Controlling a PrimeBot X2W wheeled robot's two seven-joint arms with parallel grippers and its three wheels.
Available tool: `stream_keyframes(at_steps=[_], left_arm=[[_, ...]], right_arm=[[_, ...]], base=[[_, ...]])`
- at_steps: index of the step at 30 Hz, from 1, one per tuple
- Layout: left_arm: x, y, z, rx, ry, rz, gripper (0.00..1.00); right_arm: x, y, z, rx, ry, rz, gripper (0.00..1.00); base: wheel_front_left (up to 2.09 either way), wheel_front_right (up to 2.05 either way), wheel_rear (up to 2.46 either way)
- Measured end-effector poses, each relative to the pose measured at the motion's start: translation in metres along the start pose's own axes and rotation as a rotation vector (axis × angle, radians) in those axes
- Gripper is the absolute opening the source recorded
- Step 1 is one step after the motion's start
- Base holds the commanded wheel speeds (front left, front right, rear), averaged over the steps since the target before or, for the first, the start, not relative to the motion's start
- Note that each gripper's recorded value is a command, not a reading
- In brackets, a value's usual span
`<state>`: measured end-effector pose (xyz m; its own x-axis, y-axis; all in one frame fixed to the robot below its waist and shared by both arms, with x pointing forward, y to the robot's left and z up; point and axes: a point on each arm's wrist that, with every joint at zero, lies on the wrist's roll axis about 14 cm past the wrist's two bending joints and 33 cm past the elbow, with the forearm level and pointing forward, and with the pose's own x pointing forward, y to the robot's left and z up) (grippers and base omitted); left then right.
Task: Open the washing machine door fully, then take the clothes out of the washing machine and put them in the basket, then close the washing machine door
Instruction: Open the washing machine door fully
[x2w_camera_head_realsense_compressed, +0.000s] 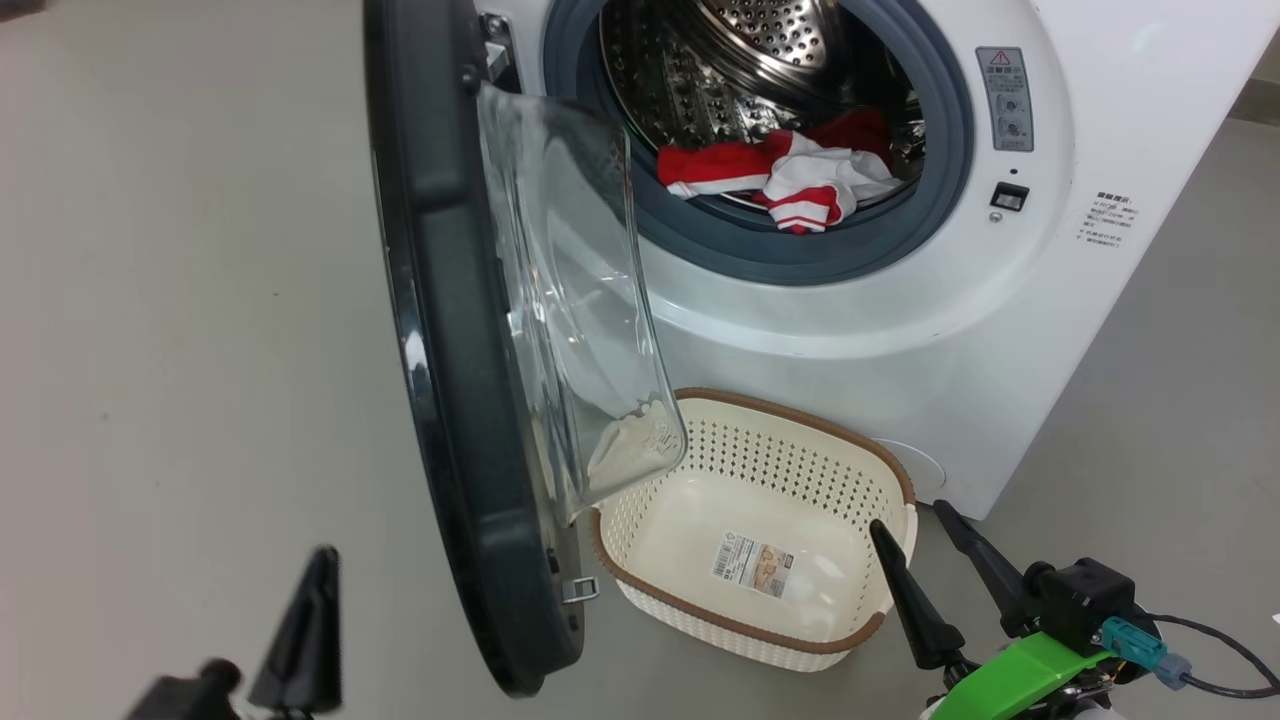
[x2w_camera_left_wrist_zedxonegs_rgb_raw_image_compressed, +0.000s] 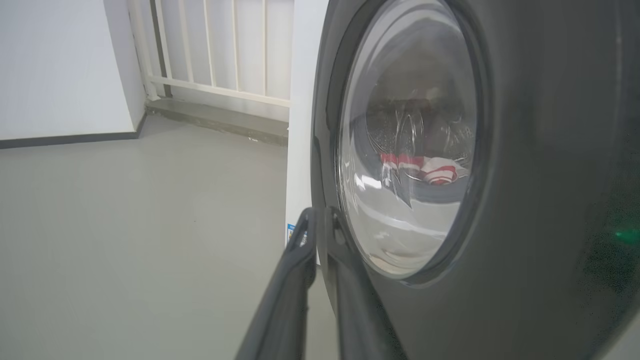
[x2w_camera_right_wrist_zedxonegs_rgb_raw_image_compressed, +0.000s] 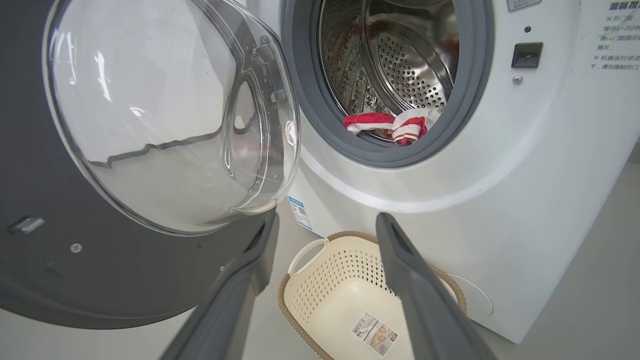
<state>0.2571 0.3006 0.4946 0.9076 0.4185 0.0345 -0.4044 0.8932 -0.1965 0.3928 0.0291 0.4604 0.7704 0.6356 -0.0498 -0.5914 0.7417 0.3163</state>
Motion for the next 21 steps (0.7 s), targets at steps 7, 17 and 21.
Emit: stream_keyframes(at_steps=[7, 17, 21], left_arm=[[0.016, -0.015, 0.091, -0.017, -0.286, -0.038, 0.0], [-0.003, -0.121, 0.129, -0.087, -0.408, -0.369, 0.0], [-0.007, -0.138, 0.078, -0.139, -0.238, -0.417, 0.0]], right_arm=[[-0.001, 0.001, 0.001, 0.01, -0.007, -0.004, 1.0], [-0.004, -0.003, 0.002, 0.017, -0.012, -0.02, 1.0], [-0.005, -0.005, 0.001, 0.012, -0.012, -0.025, 1.0]], base=[[0.0, 0.0, 0.0], [0.0, 0.0, 0.0], [0.0, 0.0, 0.0]])
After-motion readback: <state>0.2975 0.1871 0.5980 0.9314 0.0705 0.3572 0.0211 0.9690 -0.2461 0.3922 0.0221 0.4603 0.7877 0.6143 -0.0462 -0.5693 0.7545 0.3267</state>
